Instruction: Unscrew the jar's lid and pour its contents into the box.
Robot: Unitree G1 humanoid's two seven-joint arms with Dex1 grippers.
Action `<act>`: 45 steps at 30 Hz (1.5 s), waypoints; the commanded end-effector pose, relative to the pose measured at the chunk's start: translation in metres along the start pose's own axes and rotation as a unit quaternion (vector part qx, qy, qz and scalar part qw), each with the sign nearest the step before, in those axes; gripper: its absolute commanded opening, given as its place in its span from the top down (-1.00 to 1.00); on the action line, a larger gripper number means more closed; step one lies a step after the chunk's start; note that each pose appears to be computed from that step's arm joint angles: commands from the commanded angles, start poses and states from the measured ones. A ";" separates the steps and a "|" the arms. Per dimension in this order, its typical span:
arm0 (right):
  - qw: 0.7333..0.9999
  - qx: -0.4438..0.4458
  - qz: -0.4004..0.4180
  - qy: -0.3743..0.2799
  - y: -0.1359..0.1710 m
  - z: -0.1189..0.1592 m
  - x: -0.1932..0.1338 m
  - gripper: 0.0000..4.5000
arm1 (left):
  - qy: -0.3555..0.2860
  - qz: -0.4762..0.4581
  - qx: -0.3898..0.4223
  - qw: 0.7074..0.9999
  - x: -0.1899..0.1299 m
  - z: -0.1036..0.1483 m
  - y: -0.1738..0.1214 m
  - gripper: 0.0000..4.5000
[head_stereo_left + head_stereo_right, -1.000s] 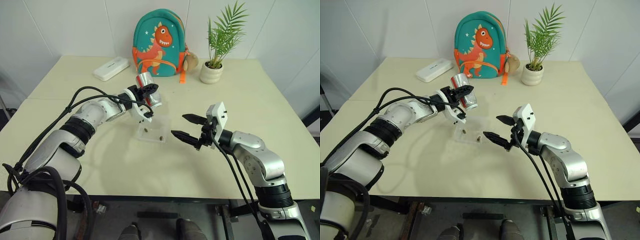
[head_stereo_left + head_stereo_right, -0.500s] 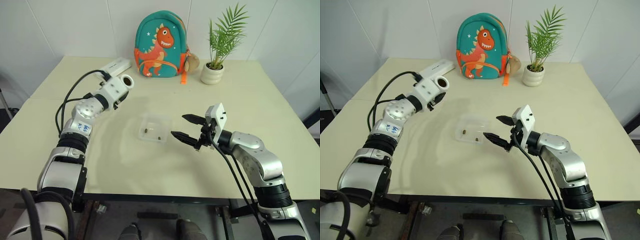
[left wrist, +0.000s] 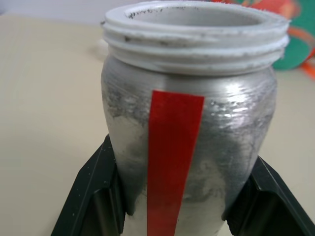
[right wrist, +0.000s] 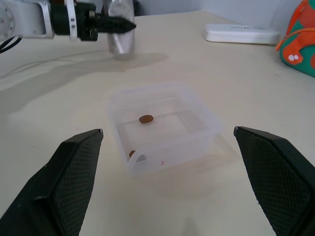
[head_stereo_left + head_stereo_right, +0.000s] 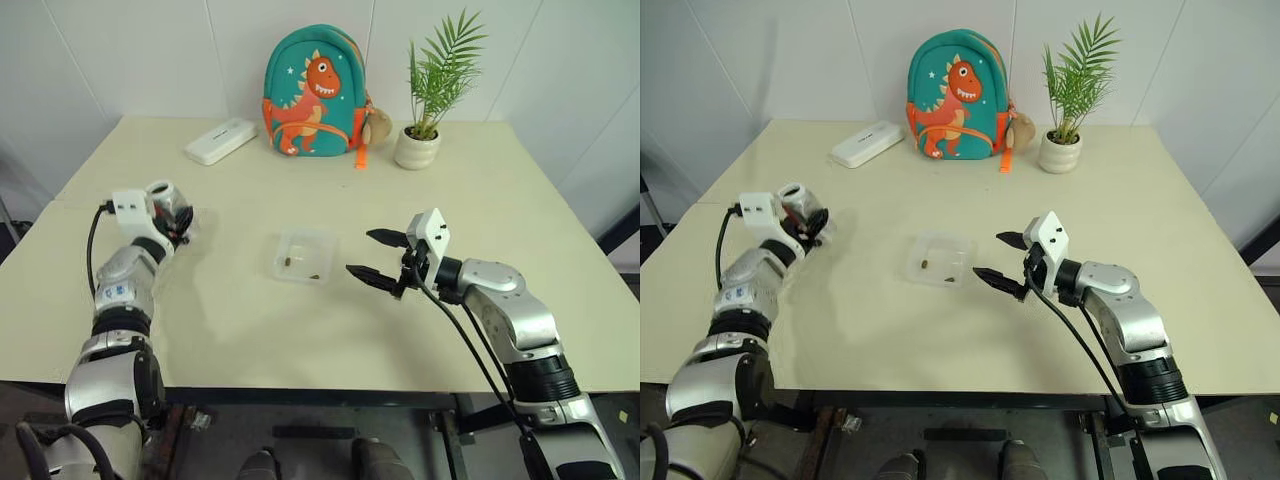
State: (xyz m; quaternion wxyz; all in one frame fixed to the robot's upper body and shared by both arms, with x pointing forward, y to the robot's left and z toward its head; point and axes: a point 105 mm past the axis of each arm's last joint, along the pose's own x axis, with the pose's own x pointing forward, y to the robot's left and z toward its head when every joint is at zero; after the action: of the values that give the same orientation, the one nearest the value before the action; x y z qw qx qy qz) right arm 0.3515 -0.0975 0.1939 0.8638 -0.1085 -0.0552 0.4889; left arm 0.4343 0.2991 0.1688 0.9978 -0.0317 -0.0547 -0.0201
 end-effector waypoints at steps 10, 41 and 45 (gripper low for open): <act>0.999 -0.020 0.009 -0.028 0.003 0.013 0.003 -1.00 | -0.025 -0.031 0.022 0.999 -0.010 0.002 0.001 -0.61; 0.983 -0.100 0.132 -0.085 0.015 0.048 -0.045 -1.00 | 0.031 -0.321 0.292 0.900 -0.139 0.034 -0.027 -0.99; 0.988 -0.098 0.119 -0.024 0.004 0.034 -0.073 -1.00 | 0.056 -0.373 0.302 0.876 -0.148 0.036 -0.037 -0.99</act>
State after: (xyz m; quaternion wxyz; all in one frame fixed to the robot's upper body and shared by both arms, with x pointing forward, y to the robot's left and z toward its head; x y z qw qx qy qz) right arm 0.3094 -0.1394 0.2209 0.7841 -0.1671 -0.1086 0.5878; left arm 0.2879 0.2740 0.1811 0.8928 0.2813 -0.0091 -0.3517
